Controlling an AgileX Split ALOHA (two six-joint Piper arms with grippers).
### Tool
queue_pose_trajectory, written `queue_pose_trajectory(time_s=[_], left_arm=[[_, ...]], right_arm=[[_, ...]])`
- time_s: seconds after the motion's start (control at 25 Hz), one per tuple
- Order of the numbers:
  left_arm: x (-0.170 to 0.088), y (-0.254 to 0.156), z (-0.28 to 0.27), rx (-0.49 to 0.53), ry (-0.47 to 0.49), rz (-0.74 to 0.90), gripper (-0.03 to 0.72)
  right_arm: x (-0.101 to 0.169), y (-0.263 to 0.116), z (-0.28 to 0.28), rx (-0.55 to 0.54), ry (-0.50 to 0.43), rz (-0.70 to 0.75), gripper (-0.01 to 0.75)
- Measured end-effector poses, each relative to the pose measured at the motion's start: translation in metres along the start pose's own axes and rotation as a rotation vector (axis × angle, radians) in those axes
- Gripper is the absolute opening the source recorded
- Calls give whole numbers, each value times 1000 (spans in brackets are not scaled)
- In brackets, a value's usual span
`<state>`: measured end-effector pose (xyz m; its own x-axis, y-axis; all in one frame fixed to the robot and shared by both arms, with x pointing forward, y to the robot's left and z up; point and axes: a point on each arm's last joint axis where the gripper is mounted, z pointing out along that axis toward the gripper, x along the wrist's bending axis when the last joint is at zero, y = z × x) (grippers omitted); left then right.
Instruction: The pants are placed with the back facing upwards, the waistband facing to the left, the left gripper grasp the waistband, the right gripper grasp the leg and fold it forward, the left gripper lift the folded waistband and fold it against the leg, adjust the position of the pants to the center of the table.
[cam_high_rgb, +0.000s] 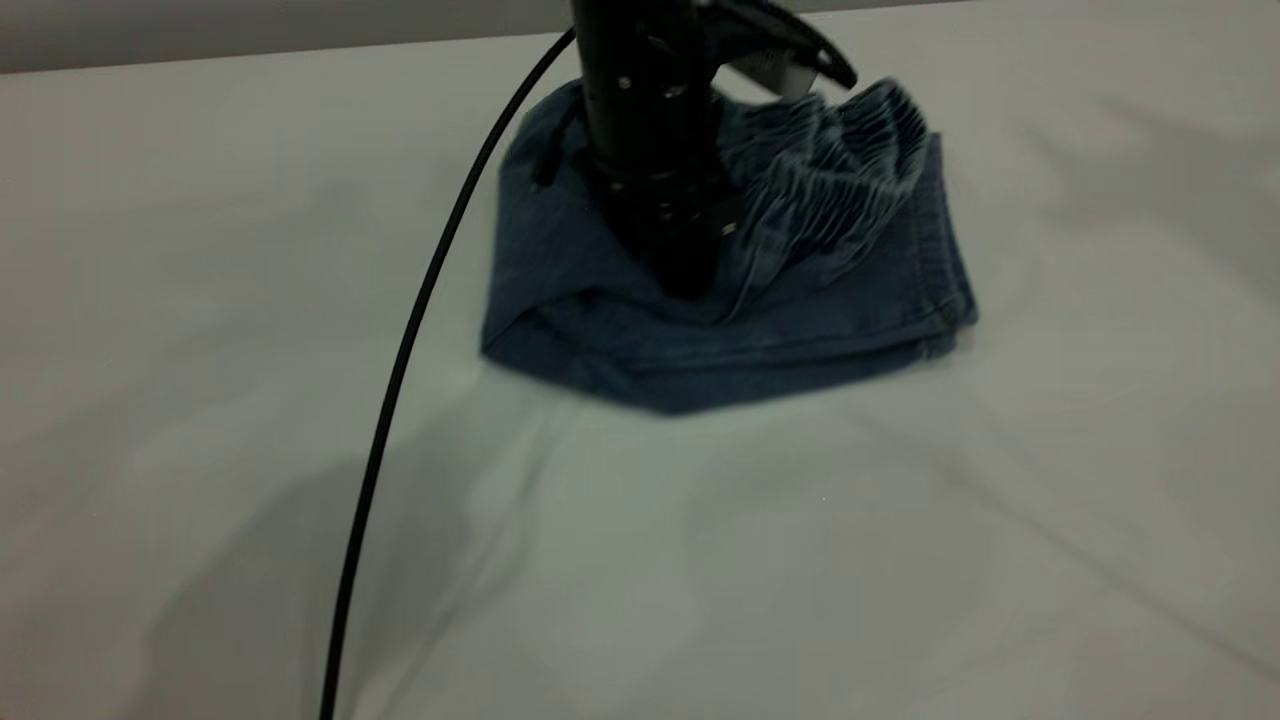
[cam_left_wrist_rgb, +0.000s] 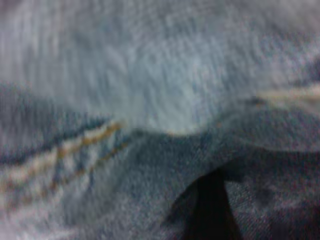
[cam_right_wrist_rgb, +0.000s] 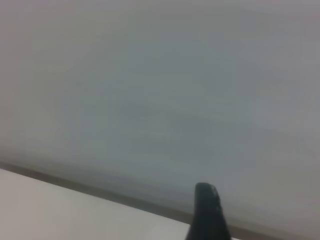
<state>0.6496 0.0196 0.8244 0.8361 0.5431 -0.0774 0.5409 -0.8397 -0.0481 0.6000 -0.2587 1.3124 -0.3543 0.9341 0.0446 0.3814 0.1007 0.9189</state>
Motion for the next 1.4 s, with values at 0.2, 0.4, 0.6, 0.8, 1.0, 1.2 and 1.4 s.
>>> queue_pose_trajectory(time_s=[0.2, 0.4, 0.6, 0.8, 1.0, 1.2, 1.4], left_arm=[[2, 10, -19, -42, -4, -63, 445], [7, 30, -75, -254, 67, -119, 444], [5, 30, -127, -373, 106, -143, 443], [3, 19, -180, -450, 196, -148, 443], [0, -4, -243, -541, 325, -226, 443], [-9, -39, -302, -611, 439, -249, 443], [-26, -84, -364, -720, 515, -298, 443]], right_arm=[[2, 0, 1, -4, 24, 9, 425], [2, 0, 1, -5, 26, 10, 425], [2, 0, 1, -5, 26, 10, 425], [5, 3, -7, -20, 26, 10, 425], [18, 14, -44, -91, 45, 21, 425], [41, 26, -103, -206, 93, 9, 425], [61, 21, -153, -252, 119, -12, 425]])
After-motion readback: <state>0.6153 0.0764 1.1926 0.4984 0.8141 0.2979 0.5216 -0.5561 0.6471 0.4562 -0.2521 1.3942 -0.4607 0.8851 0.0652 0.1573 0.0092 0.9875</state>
